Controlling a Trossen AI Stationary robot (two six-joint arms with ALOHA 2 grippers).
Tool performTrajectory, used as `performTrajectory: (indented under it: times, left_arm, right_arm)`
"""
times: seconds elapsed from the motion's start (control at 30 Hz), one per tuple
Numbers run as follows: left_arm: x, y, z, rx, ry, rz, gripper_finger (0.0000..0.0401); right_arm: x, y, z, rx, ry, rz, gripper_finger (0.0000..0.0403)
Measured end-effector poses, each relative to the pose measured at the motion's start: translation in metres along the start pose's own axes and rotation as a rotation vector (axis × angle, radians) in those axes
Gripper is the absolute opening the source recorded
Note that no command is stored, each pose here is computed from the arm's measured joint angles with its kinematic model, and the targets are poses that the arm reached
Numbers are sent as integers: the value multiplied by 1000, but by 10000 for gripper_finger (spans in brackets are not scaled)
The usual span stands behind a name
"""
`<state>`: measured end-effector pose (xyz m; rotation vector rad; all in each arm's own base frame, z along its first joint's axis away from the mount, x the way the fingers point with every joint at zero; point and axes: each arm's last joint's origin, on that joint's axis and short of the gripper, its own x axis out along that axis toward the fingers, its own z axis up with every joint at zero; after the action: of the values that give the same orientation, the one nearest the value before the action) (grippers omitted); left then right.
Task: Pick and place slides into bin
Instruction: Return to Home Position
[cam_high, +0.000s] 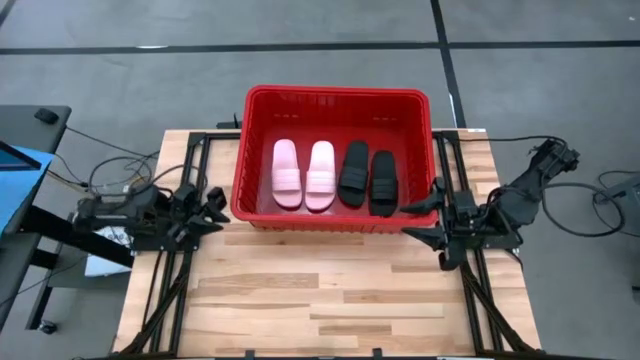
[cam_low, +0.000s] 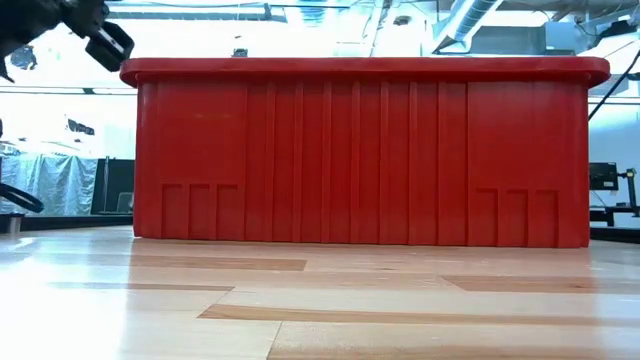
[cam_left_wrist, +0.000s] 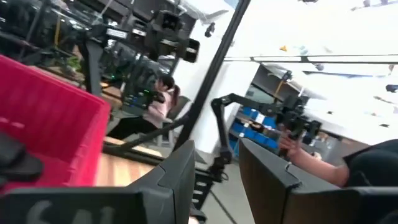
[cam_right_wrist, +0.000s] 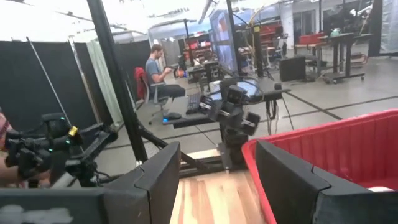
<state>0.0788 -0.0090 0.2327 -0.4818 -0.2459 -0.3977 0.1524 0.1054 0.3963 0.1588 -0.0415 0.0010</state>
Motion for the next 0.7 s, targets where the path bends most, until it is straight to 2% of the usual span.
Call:
performTrajectory:
  times: [0.1, 0.27, 0.53, 0.7]
  left_arm:
    - [2, -5, -7, -34, 27, -3, 114]
    - [2, -10, -24, -29, 104, 71, 114]
    - [-2, -7, -55, -5, 106, 281, 114]
    - [-3, -8, -62, -35, 62, 280, 114]
  right_arm:
    - [-4, -4, -1, -18, 22, -3, 200]
    - [-6, -6, -5, -59, 69, -13, 200]
    - [-7, -10, -15, -45, 138, -83, 200]
    - [-9, -5, -18, -49, 158, 10, 200]
